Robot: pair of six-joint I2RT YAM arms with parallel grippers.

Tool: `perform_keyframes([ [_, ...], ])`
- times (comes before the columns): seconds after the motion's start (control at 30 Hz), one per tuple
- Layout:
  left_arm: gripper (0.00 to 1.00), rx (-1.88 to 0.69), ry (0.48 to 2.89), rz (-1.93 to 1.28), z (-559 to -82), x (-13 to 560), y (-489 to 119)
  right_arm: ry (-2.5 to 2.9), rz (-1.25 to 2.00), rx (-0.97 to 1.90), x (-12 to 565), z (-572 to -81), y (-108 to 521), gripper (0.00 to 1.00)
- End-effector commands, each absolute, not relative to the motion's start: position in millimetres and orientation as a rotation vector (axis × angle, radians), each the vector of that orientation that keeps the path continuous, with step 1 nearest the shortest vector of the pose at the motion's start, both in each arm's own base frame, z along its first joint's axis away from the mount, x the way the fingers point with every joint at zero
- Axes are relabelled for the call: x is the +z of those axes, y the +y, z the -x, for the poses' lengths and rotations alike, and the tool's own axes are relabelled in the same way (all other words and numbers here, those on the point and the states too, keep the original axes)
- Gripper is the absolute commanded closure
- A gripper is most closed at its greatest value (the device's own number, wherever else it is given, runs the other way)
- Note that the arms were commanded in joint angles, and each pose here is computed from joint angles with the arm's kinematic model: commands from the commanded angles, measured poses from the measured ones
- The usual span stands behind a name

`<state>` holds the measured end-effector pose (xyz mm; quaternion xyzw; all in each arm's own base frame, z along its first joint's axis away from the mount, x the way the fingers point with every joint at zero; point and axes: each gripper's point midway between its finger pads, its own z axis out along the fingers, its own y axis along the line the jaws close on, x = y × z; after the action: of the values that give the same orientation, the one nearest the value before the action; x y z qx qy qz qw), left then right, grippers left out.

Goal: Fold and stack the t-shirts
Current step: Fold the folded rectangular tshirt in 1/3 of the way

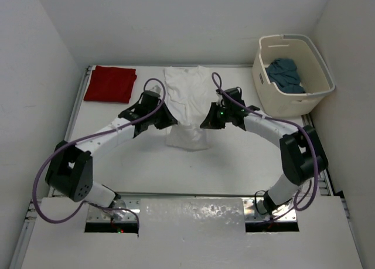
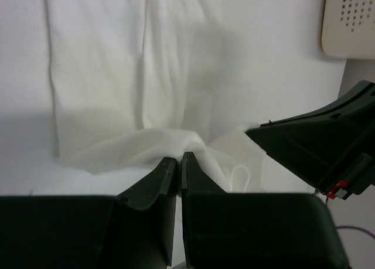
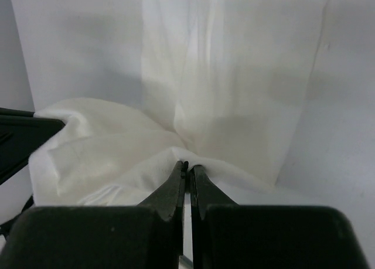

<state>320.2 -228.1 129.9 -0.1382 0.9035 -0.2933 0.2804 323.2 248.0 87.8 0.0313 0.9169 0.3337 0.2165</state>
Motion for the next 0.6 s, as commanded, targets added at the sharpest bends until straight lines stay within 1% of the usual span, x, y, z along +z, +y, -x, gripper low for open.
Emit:
perform_keyframes([
  [0.0, 1.0, -0.795, 2.301, 0.347, -366, 160, -228, 2.477, -0.069, 0.929, 108, -360, 245, 1.0],
  [0.07, 1.0, -0.777, 2.306, 0.358, -381, 153, -229, 2.492, -0.083, 0.914, 101, -373, 244, 1.0],
  [0.1, 1.0, -0.792, 2.274, 0.36, -394, 165, -230, 2.46, -0.075, 0.915, 111, -387, 244, 1.0],
  [0.13, 1.0, -0.779, 2.288, 0.357, -402, 158, -231, 2.483, -0.077, 0.908, 102, -392, 245, 1.0],
  [0.17, 1.0, -0.783, 2.265, 0.355, -413, 168, -232, 2.463, -0.078, 0.905, 110, -405, 245, 1.0],
  [0.23, 1.0, -0.752, 2.281, 0.356, -424, 159, -230, 2.462, -0.089, 0.897, 110, -416, 242, 1.0],
  [0.27, 1.0, -0.757, 2.261, 0.348, -433, 168, -230, 2.472, -0.098, 0.891, 104, -421, 242, 1.0],
  [0.3, 1.0, -0.733, 2.278, 0.36, -439, 160, -226, 2.452, -0.11, 0.886, 109, -432, 239, 1.0],
  [0.47, 1.0, -0.706, 2.289, 0.368, -461, 153, -218, 2.464, -0.144, 0.885, 96, -457, 236, 1.0],
  [0.57, 1.0, -0.687, 2.282, 0.386, -472, 151, -212, 2.441, -0.146, 0.898, 99, -471, 237, 1.0],
])
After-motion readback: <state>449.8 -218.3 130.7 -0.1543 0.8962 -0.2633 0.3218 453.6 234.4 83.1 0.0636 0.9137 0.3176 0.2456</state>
